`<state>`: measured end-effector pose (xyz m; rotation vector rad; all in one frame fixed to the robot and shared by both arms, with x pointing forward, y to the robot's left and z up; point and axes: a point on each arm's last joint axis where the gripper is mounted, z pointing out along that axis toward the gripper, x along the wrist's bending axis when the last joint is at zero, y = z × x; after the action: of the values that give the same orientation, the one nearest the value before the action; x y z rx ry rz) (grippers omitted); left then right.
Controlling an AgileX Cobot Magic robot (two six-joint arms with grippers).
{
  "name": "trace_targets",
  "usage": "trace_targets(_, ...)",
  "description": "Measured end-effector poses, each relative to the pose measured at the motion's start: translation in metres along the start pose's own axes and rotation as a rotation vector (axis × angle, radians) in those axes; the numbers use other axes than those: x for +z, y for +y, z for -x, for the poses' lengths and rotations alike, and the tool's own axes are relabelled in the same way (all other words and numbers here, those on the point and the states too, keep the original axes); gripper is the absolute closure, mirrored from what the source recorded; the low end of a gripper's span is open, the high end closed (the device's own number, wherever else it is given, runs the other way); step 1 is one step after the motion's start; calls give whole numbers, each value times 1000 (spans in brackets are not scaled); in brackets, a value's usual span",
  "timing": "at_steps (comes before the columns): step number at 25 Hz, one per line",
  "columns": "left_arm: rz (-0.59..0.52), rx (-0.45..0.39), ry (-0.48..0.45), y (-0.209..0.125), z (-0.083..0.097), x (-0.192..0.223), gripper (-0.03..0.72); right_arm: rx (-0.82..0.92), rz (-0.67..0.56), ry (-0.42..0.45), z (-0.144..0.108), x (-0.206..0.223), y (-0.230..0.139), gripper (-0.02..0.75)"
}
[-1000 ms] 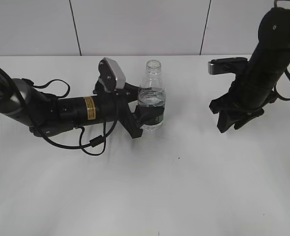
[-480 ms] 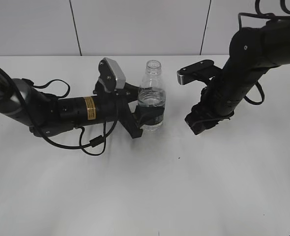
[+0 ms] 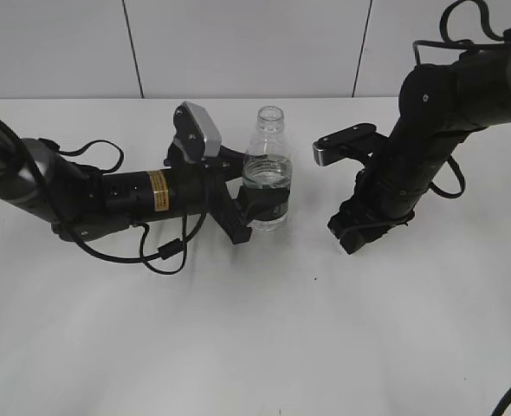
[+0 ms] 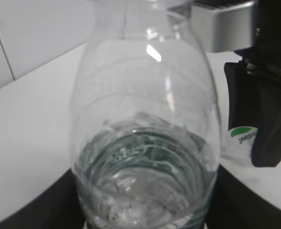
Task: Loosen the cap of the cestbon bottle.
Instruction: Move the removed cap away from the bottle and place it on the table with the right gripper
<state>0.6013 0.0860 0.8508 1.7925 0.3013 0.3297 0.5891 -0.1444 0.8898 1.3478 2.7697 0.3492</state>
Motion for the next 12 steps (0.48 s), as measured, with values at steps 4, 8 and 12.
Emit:
trace_targets(4, 0, 0, 0, 0, 0, 0, 273, 2, -10, 7, -1, 0, -1, 419)
trace_targets(8, 0, 0, 0, 0, 0, 0, 273, 4, -14, 10, -1, 0, -1, 242)
trace_targets(12, 0, 0, 0, 0, 0, 0, 273, 4, -16, 10, -1, 0, -1, 127)
